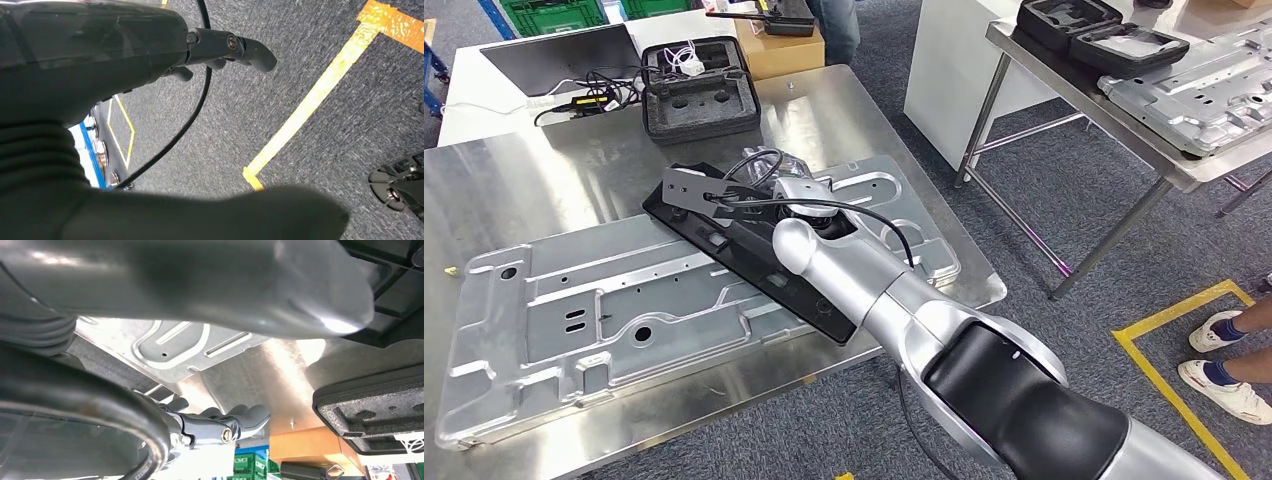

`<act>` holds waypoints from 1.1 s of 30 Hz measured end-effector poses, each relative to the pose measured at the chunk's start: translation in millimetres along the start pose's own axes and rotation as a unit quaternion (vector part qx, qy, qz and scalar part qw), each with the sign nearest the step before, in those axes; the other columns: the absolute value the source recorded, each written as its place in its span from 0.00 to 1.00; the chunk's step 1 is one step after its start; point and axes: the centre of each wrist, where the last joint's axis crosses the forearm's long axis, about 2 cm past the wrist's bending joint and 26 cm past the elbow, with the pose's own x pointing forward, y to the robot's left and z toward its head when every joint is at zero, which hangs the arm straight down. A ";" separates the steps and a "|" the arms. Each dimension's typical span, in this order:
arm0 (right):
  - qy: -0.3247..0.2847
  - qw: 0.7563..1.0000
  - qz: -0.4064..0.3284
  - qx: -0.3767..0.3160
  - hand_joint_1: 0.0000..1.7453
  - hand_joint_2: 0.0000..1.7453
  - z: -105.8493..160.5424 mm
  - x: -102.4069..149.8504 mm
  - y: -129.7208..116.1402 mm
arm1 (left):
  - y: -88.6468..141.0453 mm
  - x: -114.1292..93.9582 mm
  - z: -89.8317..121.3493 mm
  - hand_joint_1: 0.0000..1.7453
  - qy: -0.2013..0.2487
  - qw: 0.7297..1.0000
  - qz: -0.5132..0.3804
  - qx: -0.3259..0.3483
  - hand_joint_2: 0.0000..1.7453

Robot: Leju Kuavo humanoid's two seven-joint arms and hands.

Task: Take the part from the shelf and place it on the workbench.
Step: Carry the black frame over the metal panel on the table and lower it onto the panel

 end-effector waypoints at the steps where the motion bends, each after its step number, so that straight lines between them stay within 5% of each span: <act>1: -0.001 1.000 0.000 0.000 0.00 0.00 0.0 0.0 0.0 | 0.0 -0.1 0.0 0.00 0.000 1.000 0.000 0.000 0.00; 21: -0.042 0.999 -0.018 -0.014 0.00 0.00 -1.3 4.4 -6.7 | -1.8 -3.4 1.0 0.00 0.003 1.000 0.005 0.000 0.00; 33: -0.237 0.965 -0.098 -0.044 0.00 0.00 -1.1 92.9 -37.3 | -3.7 -9.8 2.9 0.00 0.008 1.000 0.024 0.006 0.00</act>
